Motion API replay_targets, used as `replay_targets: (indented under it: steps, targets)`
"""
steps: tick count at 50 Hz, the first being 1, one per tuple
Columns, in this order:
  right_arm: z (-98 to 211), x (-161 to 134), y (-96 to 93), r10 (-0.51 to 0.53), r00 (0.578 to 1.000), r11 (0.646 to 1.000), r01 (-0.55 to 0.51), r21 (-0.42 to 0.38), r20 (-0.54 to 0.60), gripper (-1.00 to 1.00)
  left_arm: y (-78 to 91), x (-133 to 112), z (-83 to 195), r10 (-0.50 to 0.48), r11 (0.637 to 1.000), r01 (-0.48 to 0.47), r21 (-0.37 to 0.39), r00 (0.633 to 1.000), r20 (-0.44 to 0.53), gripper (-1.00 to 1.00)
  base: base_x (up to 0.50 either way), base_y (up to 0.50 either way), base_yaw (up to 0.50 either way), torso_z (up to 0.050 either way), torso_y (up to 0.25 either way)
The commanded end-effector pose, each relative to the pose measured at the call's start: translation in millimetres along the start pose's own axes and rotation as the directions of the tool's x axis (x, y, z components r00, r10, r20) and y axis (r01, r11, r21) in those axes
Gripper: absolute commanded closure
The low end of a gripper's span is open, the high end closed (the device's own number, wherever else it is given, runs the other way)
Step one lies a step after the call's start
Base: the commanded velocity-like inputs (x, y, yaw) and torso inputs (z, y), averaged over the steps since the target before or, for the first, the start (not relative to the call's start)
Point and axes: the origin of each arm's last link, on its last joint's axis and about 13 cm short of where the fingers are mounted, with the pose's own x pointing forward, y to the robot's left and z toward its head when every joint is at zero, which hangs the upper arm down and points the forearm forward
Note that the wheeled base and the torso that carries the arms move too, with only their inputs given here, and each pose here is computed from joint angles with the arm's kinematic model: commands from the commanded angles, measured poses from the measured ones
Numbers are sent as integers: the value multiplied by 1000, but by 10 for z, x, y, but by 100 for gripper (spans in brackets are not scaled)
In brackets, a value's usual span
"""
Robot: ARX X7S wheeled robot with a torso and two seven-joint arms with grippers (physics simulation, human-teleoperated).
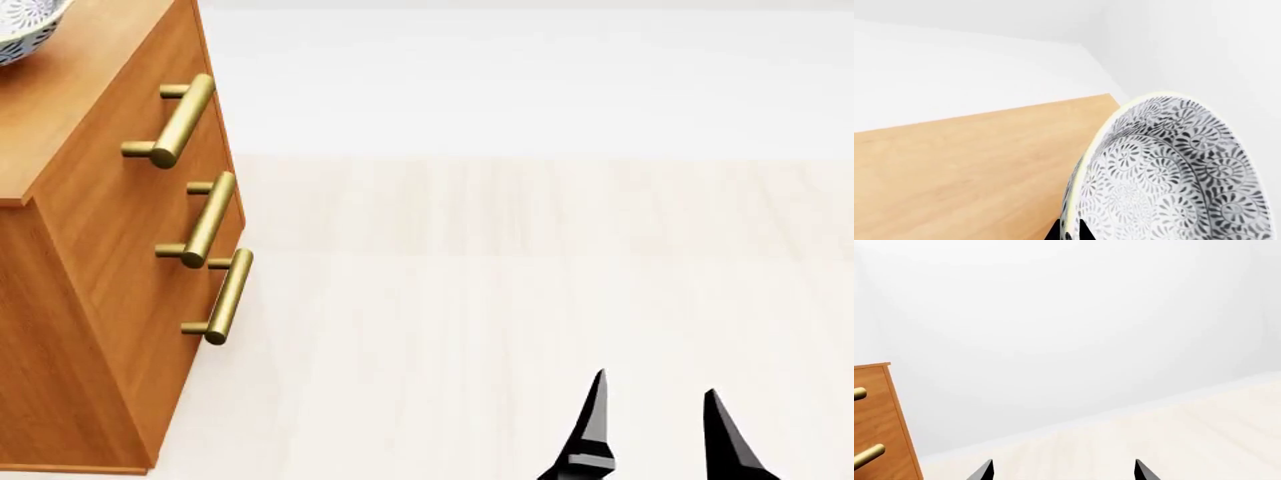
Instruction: Put the bowl on top of the cabinet.
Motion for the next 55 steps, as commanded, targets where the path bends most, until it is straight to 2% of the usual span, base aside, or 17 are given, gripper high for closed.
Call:
replay_targets:
  steps: [1, 2, 29, 46, 48, 51, 55]
  targets:
    - [1, -2, 0, 0, 1000, 1000, 0, 0, 0, -100, -1, 2, -7, -7, 1000, 7, -1, 1000, -1, 100, 0, 0, 0, 0, 0]
    - [2, -2, 0, 1, 1000, 1000, -1, 0, 1, -100, -3, -2, -3, -9, 1000, 9, 0, 1000, -1, -100, 0, 0, 0, 0, 0]
    - [43, -42, 10, 11, 1000, 1000, -11, 9, 13, -100, -42, -72, 108, 0, 1000, 0, 6, 999, 36, -100, 0, 0, 0, 0, 0]
    - [100, -120, 30, 38, 999, 999, -39, 22, 32, -100, 7, -407, 286, -19, 999, 17, 29, 995, 94, -100, 0, 0, 0, 0, 0]
    - [112, -139, 36, 44, 998, 999, -45, 24, 37, -100, 19, -496, 325, 4, 998, -14, 62, 989, 150, -100, 0, 0, 0, 0, 0]
    - [121, -153, 41, 49, 998, 998, -50, 27, 39, -100, 31, -568, 340, -13, 998, 4, 61, 989, 149, -100, 0, 0, 0, 0, 0]
    - [134, -169, 45, 54, 998, 998, -55, 30, 44, -100, 32, -680, 380, 8, 994, -33, 108, 973, 230, -100, 0, 0, 0, 0, 0]
